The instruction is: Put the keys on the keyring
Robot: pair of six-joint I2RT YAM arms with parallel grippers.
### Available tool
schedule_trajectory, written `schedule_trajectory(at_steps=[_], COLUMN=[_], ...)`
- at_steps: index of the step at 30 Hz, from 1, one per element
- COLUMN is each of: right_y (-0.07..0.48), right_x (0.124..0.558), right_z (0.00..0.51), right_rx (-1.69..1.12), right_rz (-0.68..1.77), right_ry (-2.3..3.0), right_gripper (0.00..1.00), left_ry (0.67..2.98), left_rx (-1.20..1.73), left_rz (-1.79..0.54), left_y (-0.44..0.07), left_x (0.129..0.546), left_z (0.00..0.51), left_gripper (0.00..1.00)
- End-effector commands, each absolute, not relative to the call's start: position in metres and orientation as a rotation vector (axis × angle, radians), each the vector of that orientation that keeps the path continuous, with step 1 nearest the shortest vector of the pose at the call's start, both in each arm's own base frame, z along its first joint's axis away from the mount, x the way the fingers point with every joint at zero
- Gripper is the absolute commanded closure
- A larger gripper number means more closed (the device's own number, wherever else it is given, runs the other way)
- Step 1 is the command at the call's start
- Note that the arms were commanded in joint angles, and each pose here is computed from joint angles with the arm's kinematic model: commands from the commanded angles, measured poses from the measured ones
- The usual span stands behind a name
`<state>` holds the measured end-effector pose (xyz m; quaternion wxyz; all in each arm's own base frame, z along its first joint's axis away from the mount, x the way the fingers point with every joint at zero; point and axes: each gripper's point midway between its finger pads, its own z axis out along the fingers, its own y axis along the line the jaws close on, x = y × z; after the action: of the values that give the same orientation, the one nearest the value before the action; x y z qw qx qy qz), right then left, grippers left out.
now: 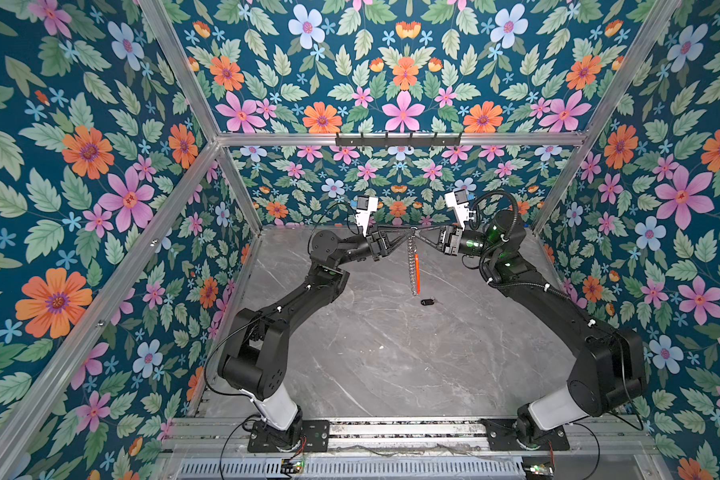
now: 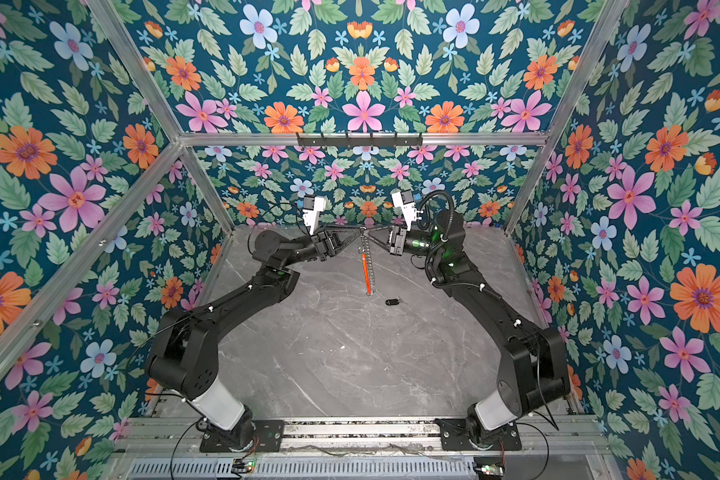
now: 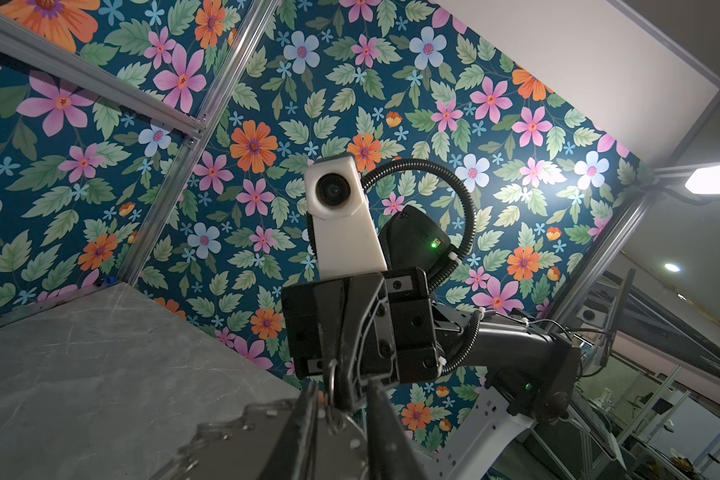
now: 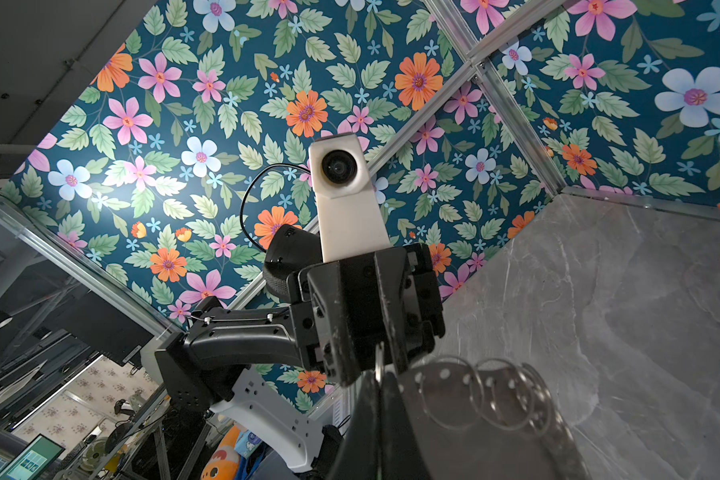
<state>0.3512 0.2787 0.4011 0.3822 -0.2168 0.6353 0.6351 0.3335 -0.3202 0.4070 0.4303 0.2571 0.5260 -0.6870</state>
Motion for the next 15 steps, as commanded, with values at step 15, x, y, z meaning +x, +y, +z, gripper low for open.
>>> schedule_trajectory(at_steps=[15], right_y=[0.2784], right_x=[0.3511], right_z=[0.4121], right_rx=[-0.567], right_rz=[1.610], right_ry=[1.570], right_gripper=[1.00], left_ry=[1.276], left_rx=[0.697], left_rz=[-1.725], left_y=[-0.3246], left_x=[0.3249], left_z=[0.4092], left_gripper=[0.96])
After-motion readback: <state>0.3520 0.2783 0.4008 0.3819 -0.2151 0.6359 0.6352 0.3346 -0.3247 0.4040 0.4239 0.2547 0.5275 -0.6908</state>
